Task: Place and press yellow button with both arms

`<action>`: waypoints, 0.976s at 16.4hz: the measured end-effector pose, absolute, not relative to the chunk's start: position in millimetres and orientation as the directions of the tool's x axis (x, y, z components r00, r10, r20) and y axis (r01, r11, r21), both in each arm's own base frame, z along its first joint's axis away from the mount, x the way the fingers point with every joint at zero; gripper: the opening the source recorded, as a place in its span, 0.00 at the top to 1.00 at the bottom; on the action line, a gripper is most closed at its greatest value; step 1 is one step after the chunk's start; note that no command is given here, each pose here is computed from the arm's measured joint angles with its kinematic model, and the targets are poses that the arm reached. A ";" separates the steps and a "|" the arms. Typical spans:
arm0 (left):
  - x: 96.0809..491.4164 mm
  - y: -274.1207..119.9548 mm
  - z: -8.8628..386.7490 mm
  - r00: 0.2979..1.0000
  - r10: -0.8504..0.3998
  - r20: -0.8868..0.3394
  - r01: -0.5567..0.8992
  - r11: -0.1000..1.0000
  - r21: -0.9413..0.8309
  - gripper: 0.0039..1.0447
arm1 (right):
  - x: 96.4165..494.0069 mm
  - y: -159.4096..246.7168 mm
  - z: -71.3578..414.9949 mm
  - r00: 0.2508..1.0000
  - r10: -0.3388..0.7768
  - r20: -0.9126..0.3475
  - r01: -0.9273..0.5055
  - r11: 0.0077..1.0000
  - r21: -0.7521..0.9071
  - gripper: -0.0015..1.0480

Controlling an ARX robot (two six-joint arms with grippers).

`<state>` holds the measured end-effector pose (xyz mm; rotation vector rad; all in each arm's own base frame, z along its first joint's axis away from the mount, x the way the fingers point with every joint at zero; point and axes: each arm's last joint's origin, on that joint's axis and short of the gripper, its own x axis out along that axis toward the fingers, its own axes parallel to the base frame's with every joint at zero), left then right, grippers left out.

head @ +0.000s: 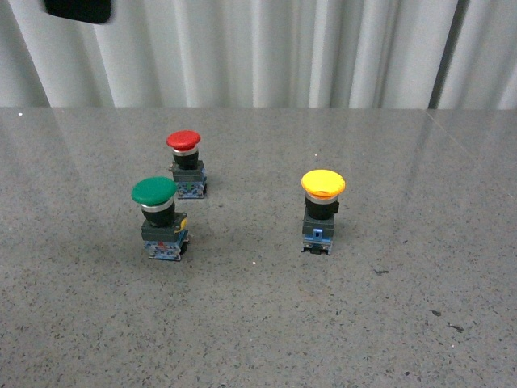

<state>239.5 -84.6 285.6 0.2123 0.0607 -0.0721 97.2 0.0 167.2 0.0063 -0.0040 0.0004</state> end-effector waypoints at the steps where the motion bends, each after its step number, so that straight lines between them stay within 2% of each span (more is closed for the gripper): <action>1: 219.4 -68.3 291.2 0.998 -0.046 -0.033 0.052 0.970 0.236 0.06 | 97.2 0.0 167.2 1.000 0.000 0.004 0.000 1.000 0.006 0.06; 3: 179.4 -44.9 290.7 0.999 0.033 -0.020 -0.025 0.955 0.297 0.06 | 97.2 0.0 167.2 1.000 0.000 0.004 0.000 1.000 0.006 0.06; 4: 159.3 -38.1 282.4 1.000 0.018 -0.017 -0.012 0.962 0.271 0.13 | 97.2 0.0 167.2 1.000 0.001 0.004 -0.001 1.000 0.006 0.06; 5: 147.8 -28.4 272.0 1.000 -0.017 -0.003 0.017 0.982 0.186 0.24 | 97.2 0.0 167.3 1.000 0.001 0.005 -0.001 1.000 0.006 0.06; 7: 135.4 -12.3 247.6 0.999 0.032 0.005 -0.032 0.997 0.063 0.44 | 97.2 0.0 167.2 1.000 0.000 0.004 0.000 1.000 0.006 0.06; 9: 130.3 -10.9 229.4 1.000 -0.009 -0.003 0.009 1.000 0.025 0.67 | 97.2 0.0 167.2 1.000 0.000 0.004 0.000 1.000 0.006 0.06; 12: 123.2 0.6 211.5 1.000 0.010 0.004 -0.010 1.000 0.005 0.99 | 97.2 0.0 167.2 1.000 0.001 0.004 -0.001 1.000 0.006 0.06; 16: 116.7 -0.1 193.1 1.000 -0.001 -0.002 0.001 1.000 0.004 0.99 | 97.2 0.0 167.2 1.000 0.000 0.004 0.000 1.000 0.006 0.06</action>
